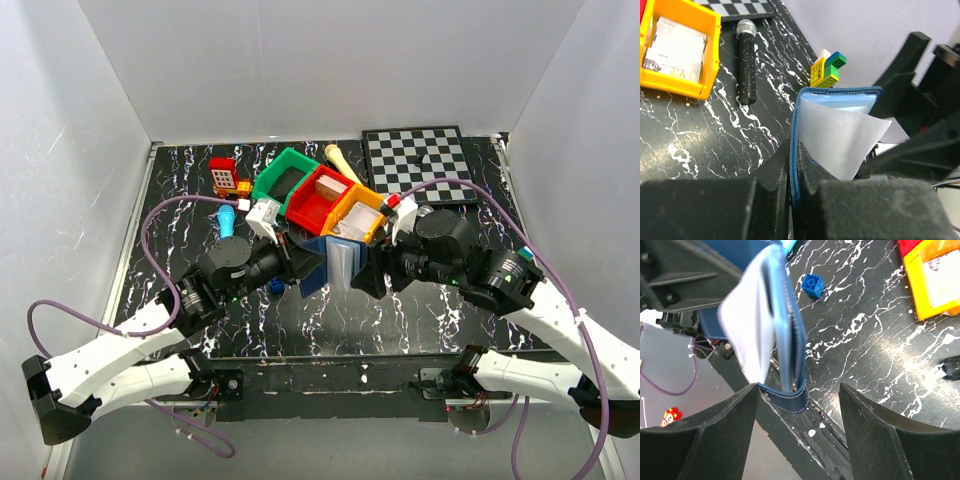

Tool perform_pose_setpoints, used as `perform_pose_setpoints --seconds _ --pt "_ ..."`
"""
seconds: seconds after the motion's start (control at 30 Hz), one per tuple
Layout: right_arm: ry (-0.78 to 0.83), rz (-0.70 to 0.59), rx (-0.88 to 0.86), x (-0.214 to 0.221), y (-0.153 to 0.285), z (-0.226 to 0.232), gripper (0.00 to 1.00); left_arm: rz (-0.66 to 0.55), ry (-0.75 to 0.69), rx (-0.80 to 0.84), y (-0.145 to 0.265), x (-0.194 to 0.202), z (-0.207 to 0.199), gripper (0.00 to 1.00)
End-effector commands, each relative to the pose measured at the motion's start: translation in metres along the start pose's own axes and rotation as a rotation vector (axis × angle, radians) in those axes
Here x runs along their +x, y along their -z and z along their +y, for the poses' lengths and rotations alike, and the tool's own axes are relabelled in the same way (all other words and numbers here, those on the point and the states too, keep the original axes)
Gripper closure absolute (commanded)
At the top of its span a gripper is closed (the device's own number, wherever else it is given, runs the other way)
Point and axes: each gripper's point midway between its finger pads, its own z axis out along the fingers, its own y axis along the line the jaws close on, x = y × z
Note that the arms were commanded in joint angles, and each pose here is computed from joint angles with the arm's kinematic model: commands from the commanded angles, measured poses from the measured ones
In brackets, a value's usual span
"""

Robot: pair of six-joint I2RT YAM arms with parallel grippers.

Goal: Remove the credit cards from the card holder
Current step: Open the card holder at the center of the board.

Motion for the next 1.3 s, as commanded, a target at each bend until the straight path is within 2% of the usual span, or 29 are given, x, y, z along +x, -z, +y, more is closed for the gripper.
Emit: perform_pose_setpoints --seconds 0.0,0.23,0.43,0.57,0.73,0.97,1.27 --pt "-0.020 -0.137 0.016 -0.038 0.010 -0.001 0.26 -0.092 -0.081 0.135 0.022 -0.036 -0.036 1.00" --pt "-0.048 -0.171 -0.031 -0.054 0.015 0.005 0.30 -0.096 -0.144 0.210 0.039 -0.040 -0.050 1.00" --pt "-0.055 -0.183 -0.039 -0.061 0.016 0.005 0.43 -0.093 -0.165 0.248 0.046 -0.039 -0.056 1.00" --pt "-0.062 -0.233 -0.007 -0.071 0.027 -0.001 0.43 -0.100 -0.183 0.248 0.050 -0.040 -0.055 1.00" --pt "-0.060 -0.235 0.066 -0.074 0.037 -0.015 0.39 -0.107 -0.209 0.266 0.056 -0.043 -0.059 1.00" --pt "-0.041 -0.314 -0.092 -0.093 0.055 0.016 0.34 -0.096 -0.237 0.285 0.058 -0.044 -0.064 1.00" --pt "-0.011 -0.162 -0.163 -0.071 0.036 0.024 0.36 -0.093 -0.250 0.313 0.059 -0.045 -0.070 1.00"
